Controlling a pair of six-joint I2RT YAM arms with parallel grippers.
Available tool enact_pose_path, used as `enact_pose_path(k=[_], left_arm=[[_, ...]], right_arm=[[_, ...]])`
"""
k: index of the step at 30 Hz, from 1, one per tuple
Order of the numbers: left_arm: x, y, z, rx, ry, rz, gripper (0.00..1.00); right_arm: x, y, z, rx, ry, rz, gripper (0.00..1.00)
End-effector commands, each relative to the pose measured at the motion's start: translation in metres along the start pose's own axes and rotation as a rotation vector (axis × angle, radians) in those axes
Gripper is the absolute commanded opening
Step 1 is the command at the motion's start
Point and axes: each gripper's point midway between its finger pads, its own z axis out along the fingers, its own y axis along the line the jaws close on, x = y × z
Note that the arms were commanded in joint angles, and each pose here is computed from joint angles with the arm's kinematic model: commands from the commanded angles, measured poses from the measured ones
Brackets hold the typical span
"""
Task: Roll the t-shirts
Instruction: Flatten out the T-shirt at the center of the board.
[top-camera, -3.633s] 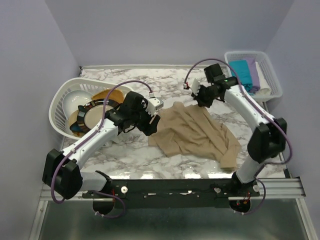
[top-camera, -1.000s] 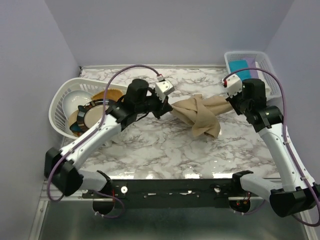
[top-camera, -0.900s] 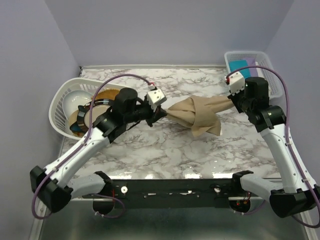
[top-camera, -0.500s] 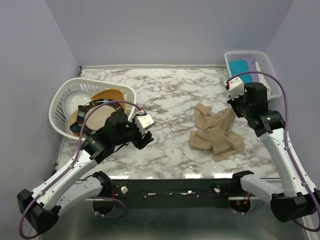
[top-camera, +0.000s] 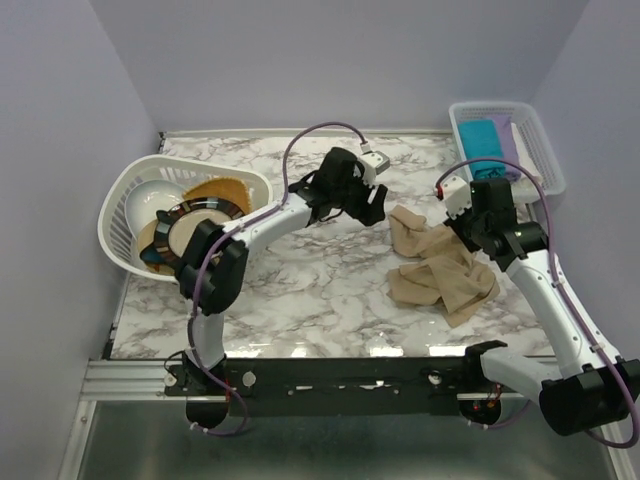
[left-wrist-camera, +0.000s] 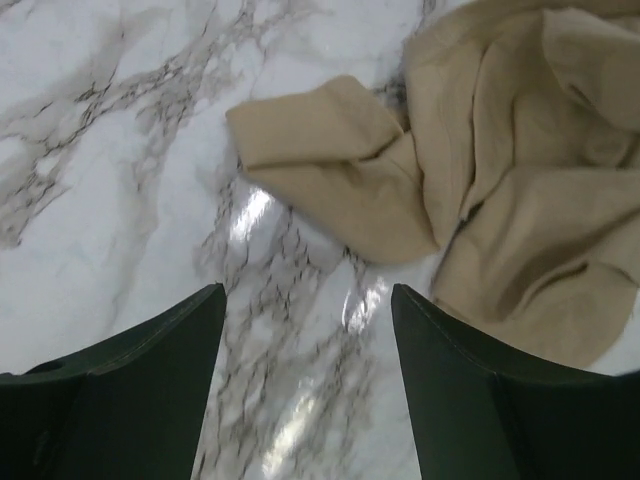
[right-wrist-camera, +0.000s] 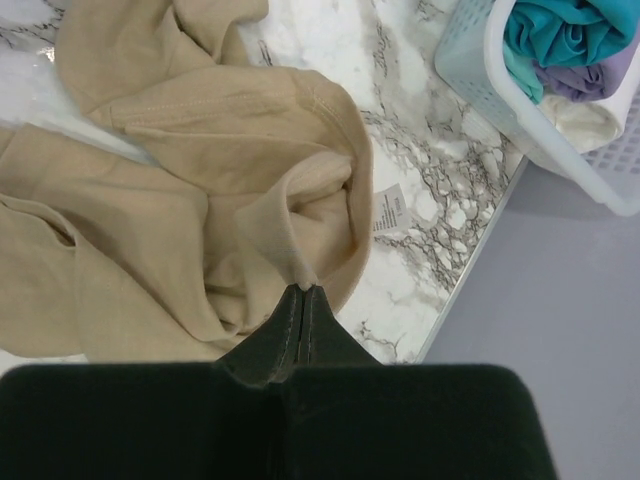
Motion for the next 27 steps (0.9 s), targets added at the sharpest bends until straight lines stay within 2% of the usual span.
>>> enact_pose_path(k=[1, 3, 8, 13, 19, 22, 25, 26, 27], left_arm=[[-0.013, 0.008, 0.079, 0.067, 0.015, -0.213, 0.78], [-0.016, 0.006, 0.103, 0.090, -0.013, -0.231, 0.80], [-0.019, -0.016, 0.129, 0.203, -0.036, -0.387, 0.86], [0.003, -0.034, 0.149, 0.218, 0.014, -0.470, 0.87], [0.030, -0.042, 0.174, 0.125, 0.054, -0.500, 0.85], [0.044, -0.035, 0.189, 0.038, 0.065, -0.509, 0.81], [0.049, -0.028, 0.199, 0.004, 0.056, -0.506, 0.66], [0.051, -0.027, 0.200, -0.005, 0.058, -0.504, 0.55], [0.049, -0.024, 0.199, -0.013, 0.051, -0.504, 0.52]], right_arm=[[0.008, -0.002, -0.004, 0.008, 0.014, 0.003, 0.01], [0.008, -0.002, -0.008, 0.007, 0.008, 0.014, 0.01], [0.010, 0.003, -0.010, -0.008, 0.000, 0.051, 0.00], [0.009, 0.000, -0.010, 0.005, -0.014, 0.080, 0.01], [0.008, 0.002, -0.009, -0.011, -0.018, 0.096, 0.00], [0.006, 0.001, -0.010, -0.014, -0.021, 0.105, 0.00], [0.005, 0.002, -0.013, -0.022, -0.026, 0.115, 0.00], [0.006, 0.002, -0.013, -0.024, -0.023, 0.116, 0.01], [0.007, 0.004, -0.013, -0.028, -0.022, 0.117, 0.00]])
